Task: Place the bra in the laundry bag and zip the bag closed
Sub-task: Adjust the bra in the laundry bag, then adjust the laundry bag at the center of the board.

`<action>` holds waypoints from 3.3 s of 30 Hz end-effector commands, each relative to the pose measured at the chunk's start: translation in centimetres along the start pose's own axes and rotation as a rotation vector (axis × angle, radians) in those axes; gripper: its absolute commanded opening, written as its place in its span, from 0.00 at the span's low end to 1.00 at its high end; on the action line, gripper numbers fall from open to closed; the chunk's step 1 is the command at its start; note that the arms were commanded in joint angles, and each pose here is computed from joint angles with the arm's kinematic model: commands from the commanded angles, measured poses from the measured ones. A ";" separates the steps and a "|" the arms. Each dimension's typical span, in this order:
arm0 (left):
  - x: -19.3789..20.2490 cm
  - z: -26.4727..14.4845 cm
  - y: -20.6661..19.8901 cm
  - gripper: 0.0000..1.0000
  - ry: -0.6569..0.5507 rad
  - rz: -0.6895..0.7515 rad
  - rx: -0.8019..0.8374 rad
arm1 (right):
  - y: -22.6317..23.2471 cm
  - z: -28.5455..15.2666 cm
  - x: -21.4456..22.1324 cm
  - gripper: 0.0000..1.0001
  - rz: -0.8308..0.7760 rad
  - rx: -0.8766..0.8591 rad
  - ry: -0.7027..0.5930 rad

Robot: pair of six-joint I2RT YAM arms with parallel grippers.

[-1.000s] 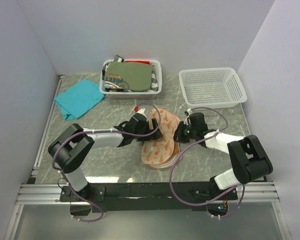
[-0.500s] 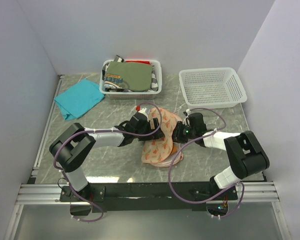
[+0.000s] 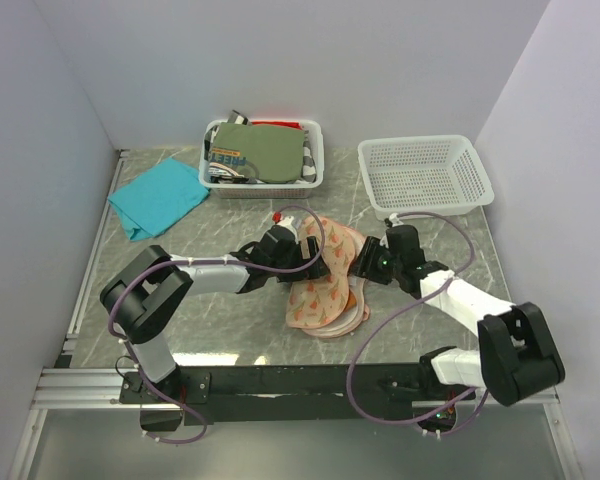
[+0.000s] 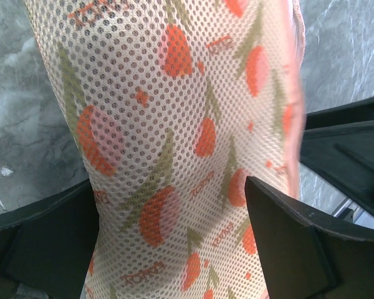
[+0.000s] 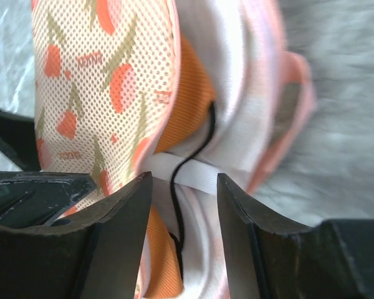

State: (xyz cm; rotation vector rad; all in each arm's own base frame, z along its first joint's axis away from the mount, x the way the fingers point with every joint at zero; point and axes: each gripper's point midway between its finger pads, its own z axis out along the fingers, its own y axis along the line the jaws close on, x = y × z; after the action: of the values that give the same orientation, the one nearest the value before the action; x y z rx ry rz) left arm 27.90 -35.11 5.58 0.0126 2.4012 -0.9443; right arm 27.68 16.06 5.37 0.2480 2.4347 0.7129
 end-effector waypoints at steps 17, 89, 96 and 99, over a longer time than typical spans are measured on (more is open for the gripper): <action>-1.3 0.2 -3.0 0.96 -0.024 0.022 0.093 | 1.8 -2.3 -1.7 0.49 -0.052 -0.039 -0.058; -2.3 -0.3 -2.8 0.96 -0.061 0.023 0.053 | 3.6 -3.9 -1.7 0.03 -0.087 -0.132 -0.059; -3.6 -1.6 -2.5 0.96 -0.122 0.028 0.018 | 4.9 -6.8 -3.1 0.03 -0.096 -0.154 -0.144; -3.6 -2.0 -2.5 0.96 -0.125 0.029 0.015 | 4.2 -7.2 -3.2 0.03 -0.085 -0.108 -0.155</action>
State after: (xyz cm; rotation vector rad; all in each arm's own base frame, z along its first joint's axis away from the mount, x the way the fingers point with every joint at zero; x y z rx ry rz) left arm 28.97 -35.30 7.71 -0.0052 2.3435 -0.9281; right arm 25.74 16.33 12.70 0.1149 2.2617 0.8170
